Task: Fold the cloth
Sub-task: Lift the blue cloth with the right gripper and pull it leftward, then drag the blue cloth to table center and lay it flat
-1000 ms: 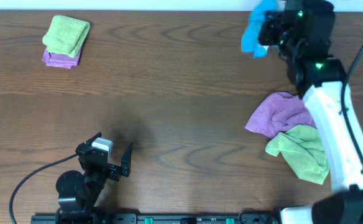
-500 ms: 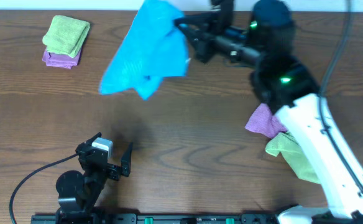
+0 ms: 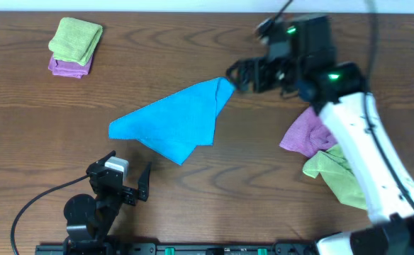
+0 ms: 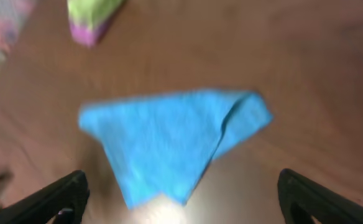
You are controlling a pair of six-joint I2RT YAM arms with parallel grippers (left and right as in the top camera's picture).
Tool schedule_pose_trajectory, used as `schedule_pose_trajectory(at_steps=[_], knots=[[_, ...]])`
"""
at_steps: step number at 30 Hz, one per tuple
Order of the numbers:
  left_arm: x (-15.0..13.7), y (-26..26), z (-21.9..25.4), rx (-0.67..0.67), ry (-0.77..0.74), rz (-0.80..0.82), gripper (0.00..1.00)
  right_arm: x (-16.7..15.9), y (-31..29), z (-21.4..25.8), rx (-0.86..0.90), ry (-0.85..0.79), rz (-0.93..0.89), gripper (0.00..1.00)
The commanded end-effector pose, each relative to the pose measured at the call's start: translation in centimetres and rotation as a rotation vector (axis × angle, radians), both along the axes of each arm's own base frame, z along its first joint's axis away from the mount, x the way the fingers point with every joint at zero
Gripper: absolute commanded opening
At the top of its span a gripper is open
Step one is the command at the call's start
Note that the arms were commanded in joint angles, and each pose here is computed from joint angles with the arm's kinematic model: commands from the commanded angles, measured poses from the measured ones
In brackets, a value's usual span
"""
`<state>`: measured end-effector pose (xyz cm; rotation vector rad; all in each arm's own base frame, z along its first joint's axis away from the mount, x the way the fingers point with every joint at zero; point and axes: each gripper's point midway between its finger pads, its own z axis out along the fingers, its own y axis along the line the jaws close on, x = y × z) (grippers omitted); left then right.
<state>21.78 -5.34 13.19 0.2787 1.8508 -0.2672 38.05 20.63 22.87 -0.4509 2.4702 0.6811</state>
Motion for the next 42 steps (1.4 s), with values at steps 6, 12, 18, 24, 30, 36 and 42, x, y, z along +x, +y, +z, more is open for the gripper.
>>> schedule_pose_trajectory(at_steps=[6, 12, 18, 24, 30, 36, 42], knots=[[-0.1, -0.1, -1.0, 0.011, 0.021, -0.011, 0.95, -5.7, 2.7, -12.2, -0.199, 0.343, 0.211, 0.76], [-0.1, -0.1, -1.0, 0.011, 0.022, -0.011, 0.96, -8.9, 3.4, -17.6, -0.29, 0.537, 0.27, 0.7], [-0.1, -0.1, -1.0, 0.011, 0.021, -0.011, 0.95, -9.5, 5.0, -20.0, -0.331, 0.536, 0.314, 0.65], [-0.1, -0.1, -1.0, 0.011, 0.021, -0.011, 0.95, -7.8, 5.6, -21.3, -0.361, 0.461, 0.304, 0.6], [-0.1, -0.1, -1.0, 0.011, 0.022, -0.011, 0.95, -6.4, 5.9, -22.0, -0.376, 0.398, 0.29, 0.54], [-0.1, -0.1, -1.0, 0.011, 0.022, -0.011, 0.95, -5.9, 6.2, -22.8, -0.4, 0.373, 0.29, 0.52], [-0.1, -0.1, -1.0, 0.011, 0.022, -0.011, 0.95, -6.0, 6.8, -23.5, -0.427, 0.347, 0.303, 0.48]])
